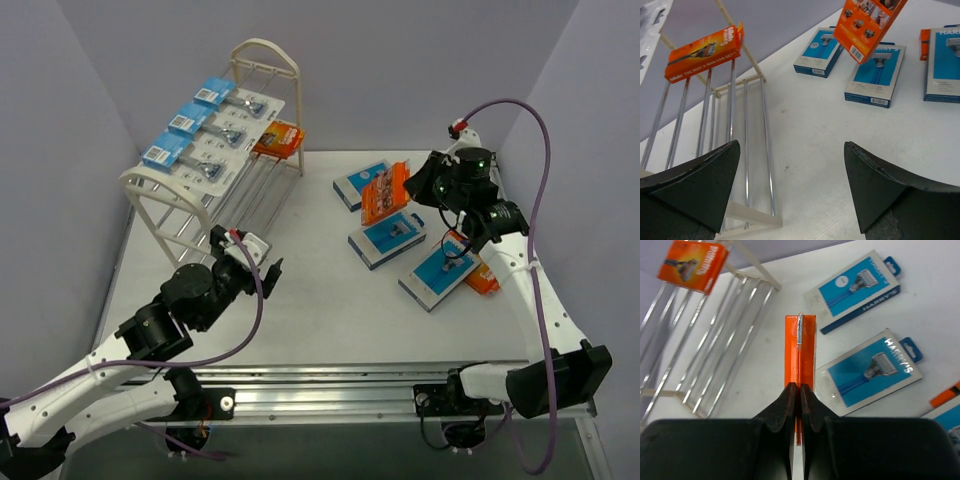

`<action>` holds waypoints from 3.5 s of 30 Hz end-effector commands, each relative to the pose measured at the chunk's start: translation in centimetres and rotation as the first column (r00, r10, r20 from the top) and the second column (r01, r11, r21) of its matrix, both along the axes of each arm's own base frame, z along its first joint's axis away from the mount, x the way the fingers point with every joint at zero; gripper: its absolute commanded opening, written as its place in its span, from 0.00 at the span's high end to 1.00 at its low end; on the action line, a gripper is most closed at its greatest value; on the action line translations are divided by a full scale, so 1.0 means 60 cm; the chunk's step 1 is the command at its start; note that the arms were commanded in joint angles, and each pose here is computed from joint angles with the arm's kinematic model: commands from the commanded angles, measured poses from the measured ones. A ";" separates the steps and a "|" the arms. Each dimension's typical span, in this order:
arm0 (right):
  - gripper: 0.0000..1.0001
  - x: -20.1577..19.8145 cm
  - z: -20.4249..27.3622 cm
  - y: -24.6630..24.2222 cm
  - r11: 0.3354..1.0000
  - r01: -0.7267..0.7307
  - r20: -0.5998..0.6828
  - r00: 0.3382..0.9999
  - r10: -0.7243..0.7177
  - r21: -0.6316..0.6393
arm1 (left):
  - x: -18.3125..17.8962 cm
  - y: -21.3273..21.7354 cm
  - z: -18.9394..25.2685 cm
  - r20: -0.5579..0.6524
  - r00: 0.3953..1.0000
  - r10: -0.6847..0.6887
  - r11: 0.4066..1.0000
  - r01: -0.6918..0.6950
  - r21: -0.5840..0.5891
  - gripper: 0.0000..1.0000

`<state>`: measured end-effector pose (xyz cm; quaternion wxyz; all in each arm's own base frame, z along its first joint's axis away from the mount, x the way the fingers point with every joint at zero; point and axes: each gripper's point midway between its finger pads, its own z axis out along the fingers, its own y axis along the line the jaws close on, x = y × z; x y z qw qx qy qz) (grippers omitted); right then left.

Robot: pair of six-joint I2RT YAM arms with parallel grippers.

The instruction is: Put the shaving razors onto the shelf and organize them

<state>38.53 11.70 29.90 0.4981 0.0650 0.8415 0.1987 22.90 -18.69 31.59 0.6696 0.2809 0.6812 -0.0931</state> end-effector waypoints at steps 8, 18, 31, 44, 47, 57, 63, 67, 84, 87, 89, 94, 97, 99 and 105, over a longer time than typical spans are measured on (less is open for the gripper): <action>1.00 -0.066 0.027 0.124 0.908 -0.213 0.082 0.977 0.196 0.361 | -0.011 -0.090 0.036 -0.047 0.993 -0.109 0.984 0.101 -0.145 0.06; 1.00 -0.135 0.079 0.207 0.819 -0.228 0.102 0.973 0.205 0.527 | -0.035 -0.210 0.027 0.040 0.994 -0.102 0.992 0.105 -0.069 0.06; 1.00 -0.227 0.153 0.269 0.712 -0.289 0.154 0.956 0.250 0.640 | -0.008 -0.226 0.011 0.113 0.985 0.127 0.990 -0.120 -0.071 0.06; 1.00 -0.264 0.151 0.238 0.687 -0.265 0.139 0.962 0.234 0.676 | -0.006 -0.113 0.004 0.052 0.938 0.343 0.911 -0.319 -0.261 0.48; 1.00 -0.269 0.139 0.238 0.682 -0.263 0.127 0.961 0.244 0.682 | -0.011 -0.106 0.009 0.056 0.948 0.313 0.916 -0.286 -0.281 0.71; 0.70 -0.265 0.129 0.194 0.782 -0.230 0.161 0.973 0.167 0.579 | -0.048 -0.118 0.028 -0.038 0.993 0.111 0.974 -0.116 -0.193 0.98; 0.42 -0.261 0.105 0.152 0.838 -0.174 0.178 0.980 0.094 0.518 | -0.093 -0.069 0.015 -0.183 0.983 -0.006 0.988 -0.022 -0.153 0.98; 0.34 -0.255 0.095 0.150 0.893 -0.228 0.237 0.961 0.143 0.388 | -0.127 -0.059 0.023 -0.264 0.958 -0.115 0.981 0.068 -0.182 0.98; 0.27 -0.400 0.130 0.239 0.528 -0.849 0.554 0.433 0.711 -0.013 | -0.276 -0.048 0.011 -0.462 0.718 -0.520 0.850 0.486 -0.202 0.98; 0.27 -0.436 0.132 0.241 0.431 -0.901 0.559 0.335 0.759 -0.045 | -0.289 -0.041 0.013 -0.470 0.693 -0.547 0.834 0.501 -0.232 0.98; 0.27 -0.461 0.124 0.244 0.344 -0.937 0.544 0.261 0.797 -0.055 | -0.295 -0.035 0.015 -0.466 0.684 -0.561 0.825 0.506 -0.250 0.98; 0.27 -0.481 0.086 0.255 0.231 -0.973 0.481 0.190 0.856 -0.027 | -0.310 -0.027 0.013 -0.480 0.653 -0.586 0.808 0.518 -0.281 0.98; 0.28 -0.491 0.072 0.259 0.195 -0.981 0.465 0.165 0.870 -0.016 | -0.319 -0.032 0.004 -0.501 0.627 -0.597 0.798 0.528 -0.291 0.98; 0.28 -0.502 0.073 0.263 0.164 -0.986 0.472 0.140 0.870 -0.011 | -0.321 -0.037 -0.002 -0.509 0.618 -0.599 0.796 0.530 -0.293 0.98; 0.29 -0.517 0.056 0.285 0.110 -0.994 0.439 0.103 0.893 0.009 | -0.326 -0.051 -0.015 -0.521 0.595 -0.612 0.785 0.535 -0.311 0.98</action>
